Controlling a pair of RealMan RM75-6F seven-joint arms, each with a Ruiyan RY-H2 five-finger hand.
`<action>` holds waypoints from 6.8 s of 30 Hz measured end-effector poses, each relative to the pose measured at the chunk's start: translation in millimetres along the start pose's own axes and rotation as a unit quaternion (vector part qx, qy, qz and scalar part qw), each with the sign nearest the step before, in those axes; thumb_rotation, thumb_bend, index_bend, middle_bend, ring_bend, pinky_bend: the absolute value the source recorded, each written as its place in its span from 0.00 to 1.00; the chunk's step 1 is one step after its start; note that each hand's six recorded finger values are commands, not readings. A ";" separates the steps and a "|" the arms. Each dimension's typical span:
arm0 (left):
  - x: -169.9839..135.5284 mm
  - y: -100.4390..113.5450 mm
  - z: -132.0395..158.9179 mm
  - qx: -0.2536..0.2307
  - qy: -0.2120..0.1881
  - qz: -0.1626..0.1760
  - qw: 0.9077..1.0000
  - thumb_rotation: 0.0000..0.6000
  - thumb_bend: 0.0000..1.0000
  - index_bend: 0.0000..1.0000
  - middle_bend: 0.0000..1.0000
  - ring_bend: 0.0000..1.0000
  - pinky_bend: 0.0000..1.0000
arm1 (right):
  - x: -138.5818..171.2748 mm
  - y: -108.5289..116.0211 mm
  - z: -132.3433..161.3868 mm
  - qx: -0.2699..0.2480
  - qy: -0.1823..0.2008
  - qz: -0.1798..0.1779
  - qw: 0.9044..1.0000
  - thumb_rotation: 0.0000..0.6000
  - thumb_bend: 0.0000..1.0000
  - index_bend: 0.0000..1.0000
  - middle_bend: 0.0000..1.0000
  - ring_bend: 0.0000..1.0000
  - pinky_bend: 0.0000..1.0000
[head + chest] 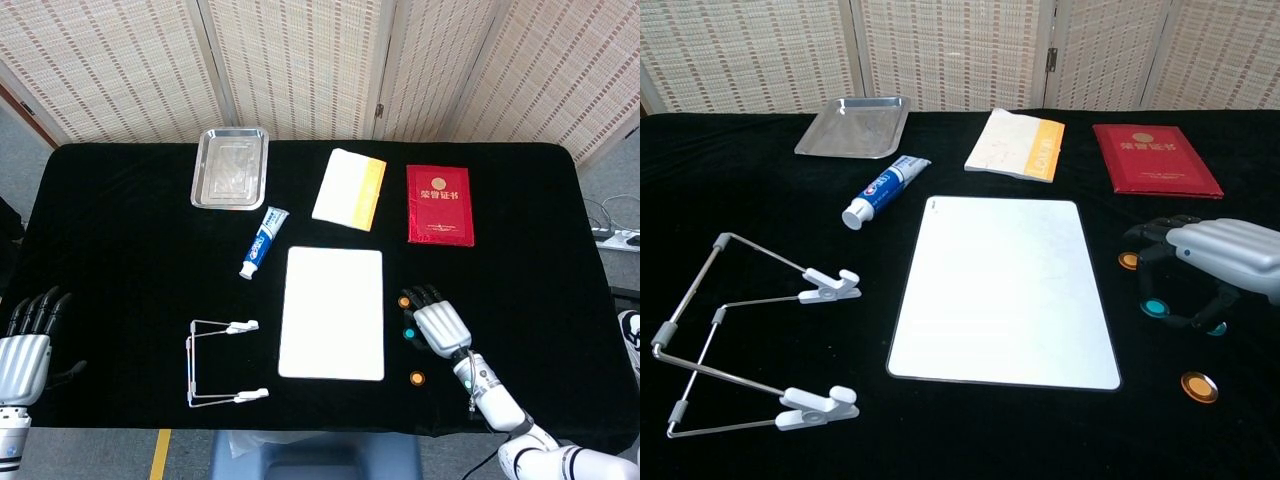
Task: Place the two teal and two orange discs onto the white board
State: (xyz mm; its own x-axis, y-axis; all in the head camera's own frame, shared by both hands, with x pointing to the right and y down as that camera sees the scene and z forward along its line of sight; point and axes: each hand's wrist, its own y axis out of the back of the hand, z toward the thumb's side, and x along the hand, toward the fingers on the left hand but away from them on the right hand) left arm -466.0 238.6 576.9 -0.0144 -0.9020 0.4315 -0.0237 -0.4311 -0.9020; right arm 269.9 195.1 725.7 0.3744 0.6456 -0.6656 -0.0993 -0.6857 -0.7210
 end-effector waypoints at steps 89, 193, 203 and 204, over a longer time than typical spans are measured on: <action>4.2 -1.7 4.8 -0.008 -0.014 0.005 1.000 1.00 0.16 0.02 0.00 0.00 0.00 | 59.9 -1.5 -36.2 -0.013 -0.037 -0.015 0.999 1.00 0.40 0.40 0.14 0.00 0.00; -0.9 -8.8 -9.8 -0.018 -0.001 0.004 1.000 1.00 0.16 0.02 0.00 0.00 0.00 | 19.2 45.7 64.6 0.022 0.077 -0.054 0.995 1.00 0.40 0.37 0.17 0.01 0.00; 2.9 -4.2 0.3 -0.017 -0.014 0.009 1.000 1.00 0.16 0.02 0.00 0.00 0.00 | 83.0 20.8 29.2 0.024 0.061 -0.049 0.997 1.00 0.40 0.39 0.17 0.01 0.00; 3.2 -3.8 1.0 -0.017 -0.015 0.009 1.000 1.00 0.16 0.02 0.00 0.00 0.00 | 86.1 17.4 26.7 0.024 0.060 -0.046 0.997 1.00 0.40 0.39 0.17 0.01 0.00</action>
State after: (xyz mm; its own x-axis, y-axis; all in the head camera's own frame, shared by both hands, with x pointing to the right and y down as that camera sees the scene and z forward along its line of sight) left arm -465.0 237.3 581.6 0.0146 -0.9104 0.4135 -0.0568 -0.4136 -0.9087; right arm 275.8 247.7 650.8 0.4911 0.6577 -0.5712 -0.1030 -0.6073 -0.7878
